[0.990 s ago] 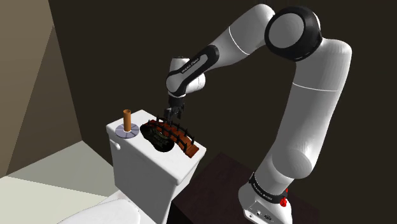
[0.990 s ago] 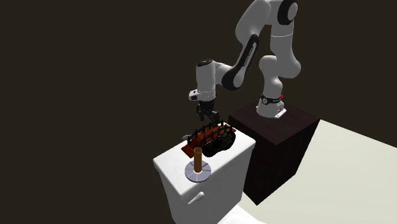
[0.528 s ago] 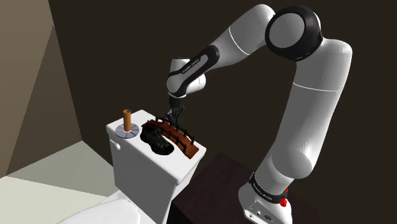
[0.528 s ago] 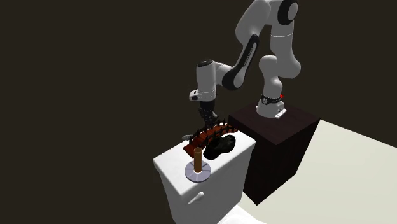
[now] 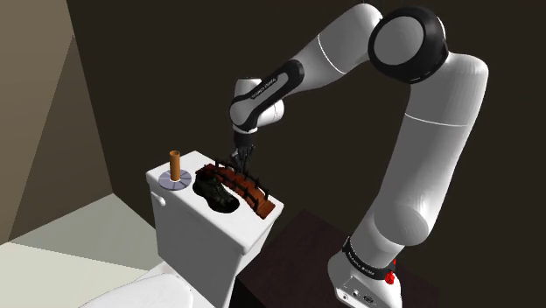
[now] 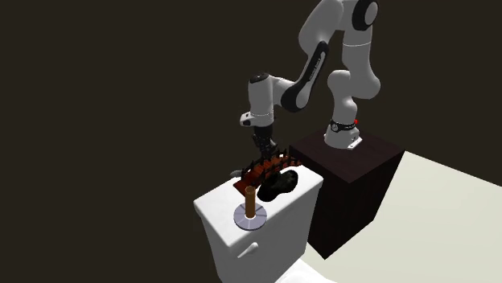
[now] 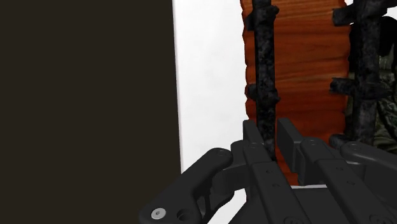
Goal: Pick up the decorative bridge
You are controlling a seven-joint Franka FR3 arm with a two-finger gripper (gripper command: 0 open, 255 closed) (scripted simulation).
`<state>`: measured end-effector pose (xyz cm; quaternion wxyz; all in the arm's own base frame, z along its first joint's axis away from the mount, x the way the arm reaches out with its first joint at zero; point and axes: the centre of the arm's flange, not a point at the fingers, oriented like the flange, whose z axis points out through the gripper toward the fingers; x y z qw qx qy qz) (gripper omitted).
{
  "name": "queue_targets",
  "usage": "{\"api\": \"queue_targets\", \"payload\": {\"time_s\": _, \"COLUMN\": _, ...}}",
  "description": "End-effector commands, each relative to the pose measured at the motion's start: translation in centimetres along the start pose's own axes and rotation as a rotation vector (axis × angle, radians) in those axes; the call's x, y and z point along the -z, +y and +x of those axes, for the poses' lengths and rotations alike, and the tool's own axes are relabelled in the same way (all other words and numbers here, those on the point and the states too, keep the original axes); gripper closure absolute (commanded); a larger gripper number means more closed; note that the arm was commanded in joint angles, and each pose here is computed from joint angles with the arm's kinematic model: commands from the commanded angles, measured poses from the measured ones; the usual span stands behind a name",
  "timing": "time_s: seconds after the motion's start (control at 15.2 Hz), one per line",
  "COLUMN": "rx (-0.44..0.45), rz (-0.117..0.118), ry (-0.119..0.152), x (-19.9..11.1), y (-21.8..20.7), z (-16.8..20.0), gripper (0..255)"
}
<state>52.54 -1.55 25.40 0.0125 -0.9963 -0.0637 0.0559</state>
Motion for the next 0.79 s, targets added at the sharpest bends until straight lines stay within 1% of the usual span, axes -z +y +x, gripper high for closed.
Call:
{"api": "queue_targets", "payload": {"time_s": 0.0, "rx": -0.027, "rz": -0.002, "ry": 0.016, "x": 1.7, "y": 1.3, "z": 0.0, "gripper": 255}}
{"api": "queue_targets", "payload": {"time_s": 0.59, "rx": -0.027, "rz": -0.002, "ry": 0.016, "x": 6.4, "y": 1.2, "z": -0.6, "gripper": 255}}
{"api": "queue_targets", "payload": {"time_s": 0.73, "rx": -0.027, "rz": -0.002, "ry": 0.016, "x": 6.5, "y": 1.1, "z": -0.6, "gripper": 255}}
